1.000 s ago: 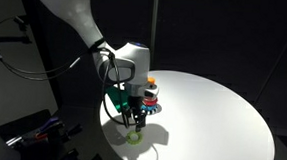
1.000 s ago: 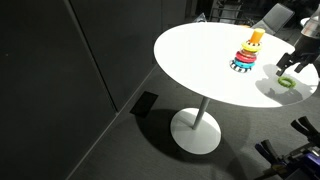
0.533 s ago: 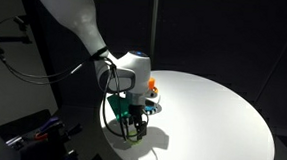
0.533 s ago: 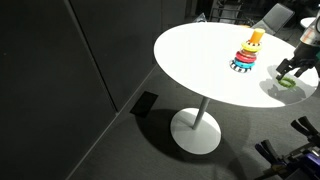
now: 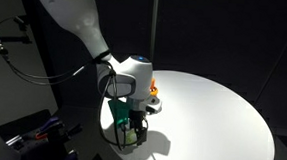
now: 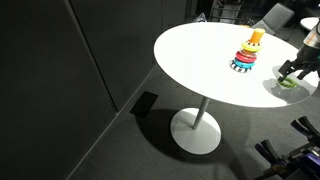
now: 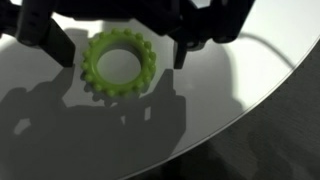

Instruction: Put the yellow ring on the orange stand

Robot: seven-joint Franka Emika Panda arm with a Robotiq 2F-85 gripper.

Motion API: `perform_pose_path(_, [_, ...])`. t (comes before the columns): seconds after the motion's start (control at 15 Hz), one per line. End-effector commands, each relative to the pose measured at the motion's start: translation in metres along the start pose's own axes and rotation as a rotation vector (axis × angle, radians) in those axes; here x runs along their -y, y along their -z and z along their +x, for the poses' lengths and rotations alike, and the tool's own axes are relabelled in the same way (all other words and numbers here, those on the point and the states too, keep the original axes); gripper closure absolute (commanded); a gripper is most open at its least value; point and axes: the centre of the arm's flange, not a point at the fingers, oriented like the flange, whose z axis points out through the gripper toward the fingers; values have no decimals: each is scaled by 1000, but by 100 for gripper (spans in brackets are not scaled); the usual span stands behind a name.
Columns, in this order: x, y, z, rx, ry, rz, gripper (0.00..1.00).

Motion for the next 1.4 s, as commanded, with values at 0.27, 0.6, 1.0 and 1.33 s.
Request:
perform_pose_path(0.27, [-5,-4,2,-14,-32,46,0])
perform_pose_path(0.6, [-6,-7,2,-17,-42,50,0])
perform_pose_path(1.0, [-6,-11,2,-20,-43,43,0])
perform_pose_path(1.33, [-5,-11,3,-22,-50,44,44])
